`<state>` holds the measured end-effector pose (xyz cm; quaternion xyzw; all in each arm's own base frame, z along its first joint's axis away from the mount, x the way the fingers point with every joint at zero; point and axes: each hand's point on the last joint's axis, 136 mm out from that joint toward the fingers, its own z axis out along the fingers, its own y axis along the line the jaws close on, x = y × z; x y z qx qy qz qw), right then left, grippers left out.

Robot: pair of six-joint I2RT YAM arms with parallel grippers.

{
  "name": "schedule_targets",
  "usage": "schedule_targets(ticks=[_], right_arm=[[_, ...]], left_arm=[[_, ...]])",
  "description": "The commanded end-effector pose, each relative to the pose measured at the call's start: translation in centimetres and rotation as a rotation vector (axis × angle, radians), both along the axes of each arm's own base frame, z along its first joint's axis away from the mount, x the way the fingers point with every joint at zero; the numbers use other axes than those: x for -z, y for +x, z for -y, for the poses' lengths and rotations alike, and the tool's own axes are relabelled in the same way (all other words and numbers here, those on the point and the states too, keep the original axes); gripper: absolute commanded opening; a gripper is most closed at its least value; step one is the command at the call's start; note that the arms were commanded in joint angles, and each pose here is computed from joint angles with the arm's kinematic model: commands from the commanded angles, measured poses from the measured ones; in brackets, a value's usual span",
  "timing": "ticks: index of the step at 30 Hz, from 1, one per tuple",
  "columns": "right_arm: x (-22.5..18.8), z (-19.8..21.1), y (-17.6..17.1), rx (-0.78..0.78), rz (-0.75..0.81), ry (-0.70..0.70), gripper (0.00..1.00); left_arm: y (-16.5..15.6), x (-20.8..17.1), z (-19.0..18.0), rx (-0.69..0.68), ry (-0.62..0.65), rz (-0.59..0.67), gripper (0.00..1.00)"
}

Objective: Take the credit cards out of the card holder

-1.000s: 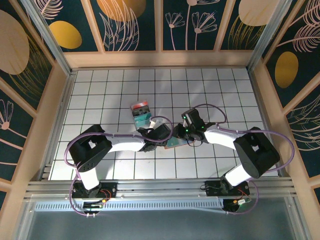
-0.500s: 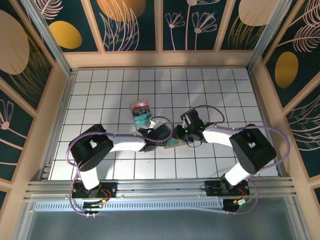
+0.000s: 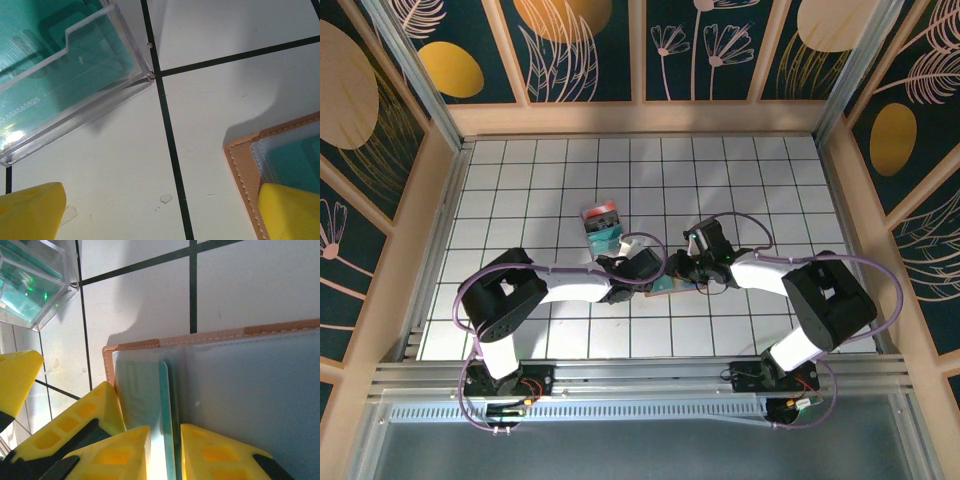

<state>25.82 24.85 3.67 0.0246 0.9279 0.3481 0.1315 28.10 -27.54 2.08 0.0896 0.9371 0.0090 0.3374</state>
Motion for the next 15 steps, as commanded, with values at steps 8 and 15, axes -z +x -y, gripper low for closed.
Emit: schedule_targets(ticks=[8,15], right_arm=[[-1.80,-1.16,-0.38,-0.023,0.010,0.133,0.23],[-1.85,-0.61,-0.54,-0.005,0.004,0.120,0.23]], left_arm=[[-0.79,1.84,-0.29,0.012,0.028,-0.055,0.99],[-0.82,1.87,-0.43,0.006,0.031,-0.056,0.99]])
